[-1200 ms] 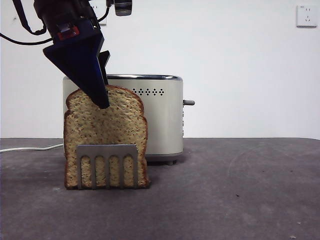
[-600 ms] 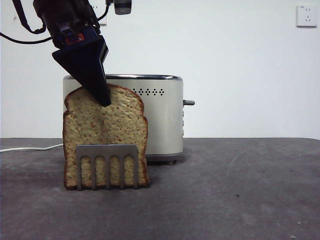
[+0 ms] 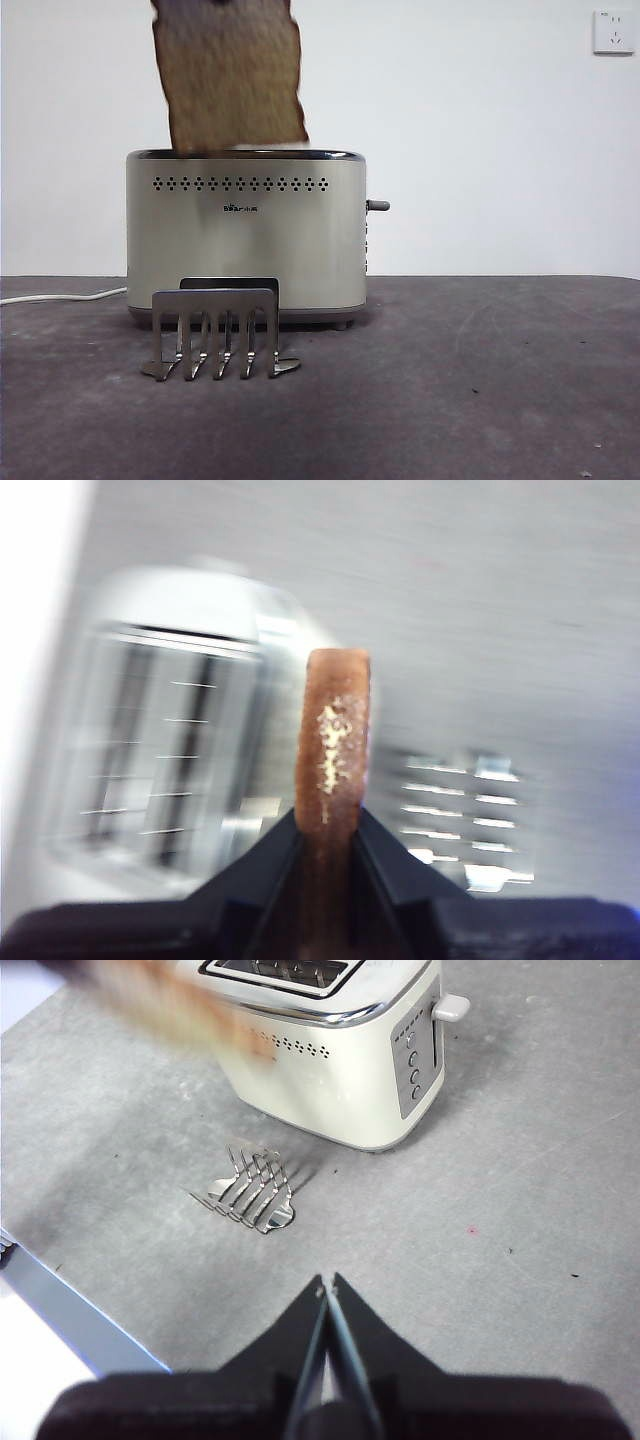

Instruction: Pick up a slice of bread from the rack,put the bread on the toaster,press the button

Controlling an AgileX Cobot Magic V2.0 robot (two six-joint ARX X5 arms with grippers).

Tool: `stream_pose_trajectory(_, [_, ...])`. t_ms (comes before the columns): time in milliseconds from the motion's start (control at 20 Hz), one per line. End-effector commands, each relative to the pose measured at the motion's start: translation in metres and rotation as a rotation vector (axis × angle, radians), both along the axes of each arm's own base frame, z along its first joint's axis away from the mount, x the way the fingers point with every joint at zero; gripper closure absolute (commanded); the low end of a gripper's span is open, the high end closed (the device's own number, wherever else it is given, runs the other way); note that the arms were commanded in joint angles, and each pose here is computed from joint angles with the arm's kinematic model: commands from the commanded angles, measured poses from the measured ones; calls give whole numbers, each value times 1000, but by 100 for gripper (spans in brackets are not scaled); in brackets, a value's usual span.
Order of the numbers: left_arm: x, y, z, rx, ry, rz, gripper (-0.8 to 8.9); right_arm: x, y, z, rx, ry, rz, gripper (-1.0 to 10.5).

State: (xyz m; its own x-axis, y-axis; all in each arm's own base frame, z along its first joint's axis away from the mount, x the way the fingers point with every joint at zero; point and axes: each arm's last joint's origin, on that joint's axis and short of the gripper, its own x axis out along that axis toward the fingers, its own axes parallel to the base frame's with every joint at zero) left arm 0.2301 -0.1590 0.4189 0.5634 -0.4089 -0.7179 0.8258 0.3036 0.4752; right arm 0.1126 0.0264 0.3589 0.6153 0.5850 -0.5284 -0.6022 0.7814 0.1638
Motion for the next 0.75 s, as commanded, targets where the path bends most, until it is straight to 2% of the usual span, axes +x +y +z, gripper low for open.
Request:
stream_pose_trajectory(50, [-1, 1, 14, 26, -101, -2, 822, 0, 0, 0, -3, -7, 8, 958])
stream_pose_trajectory(350, [15, -4, 15, 89, -236, -79, 822, 0, 0, 0, -3, -7, 8, 958])
stream_pose_trajectory(650, [43, -1, -1, 135, -213, -62, 822, 0, 0, 0, -3, -5, 8, 958])
stream_pose_trajectory(750, [50, 1, -6, 109, -184, -83, 822, 0, 0, 0, -3, -5, 8, 958])
